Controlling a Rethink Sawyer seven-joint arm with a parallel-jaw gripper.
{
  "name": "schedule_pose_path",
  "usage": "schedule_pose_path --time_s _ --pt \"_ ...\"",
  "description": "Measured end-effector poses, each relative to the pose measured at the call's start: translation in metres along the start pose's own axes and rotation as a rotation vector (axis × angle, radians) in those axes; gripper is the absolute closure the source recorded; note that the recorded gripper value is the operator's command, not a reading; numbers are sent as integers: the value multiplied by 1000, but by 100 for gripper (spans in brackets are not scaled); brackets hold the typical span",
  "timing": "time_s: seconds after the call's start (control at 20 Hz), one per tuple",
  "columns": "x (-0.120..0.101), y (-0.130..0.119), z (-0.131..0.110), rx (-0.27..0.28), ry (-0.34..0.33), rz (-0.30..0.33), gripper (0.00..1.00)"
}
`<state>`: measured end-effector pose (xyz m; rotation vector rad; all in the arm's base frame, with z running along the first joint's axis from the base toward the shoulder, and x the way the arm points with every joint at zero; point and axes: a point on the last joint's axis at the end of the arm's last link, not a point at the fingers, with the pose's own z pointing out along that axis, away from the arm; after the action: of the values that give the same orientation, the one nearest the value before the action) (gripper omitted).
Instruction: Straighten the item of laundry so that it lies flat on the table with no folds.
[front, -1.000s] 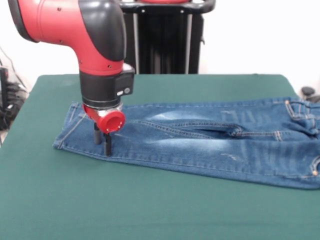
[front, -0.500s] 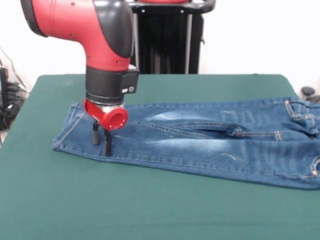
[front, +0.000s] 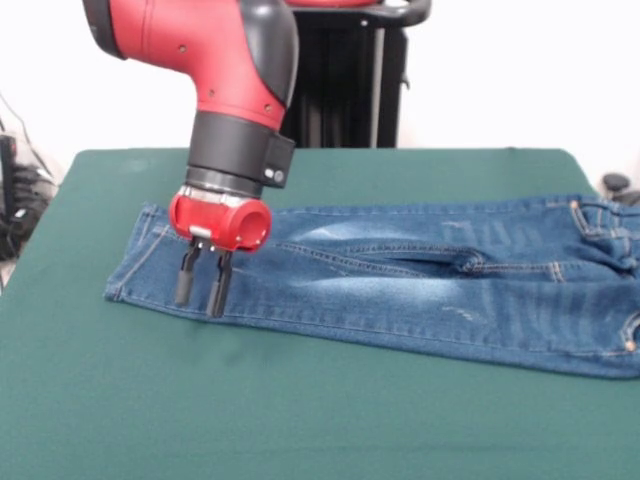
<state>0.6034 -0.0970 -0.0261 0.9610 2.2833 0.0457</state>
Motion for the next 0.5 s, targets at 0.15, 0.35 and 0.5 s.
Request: schedule_pose_path --time_s 0.15,0.35,0.5 --pt "-3 -2 -2 -23 -41 -13 0" --pt "-4 -10 -2 -7 -44 -11 0" --pt "-2 -18 -1 18 -29 -10 0"
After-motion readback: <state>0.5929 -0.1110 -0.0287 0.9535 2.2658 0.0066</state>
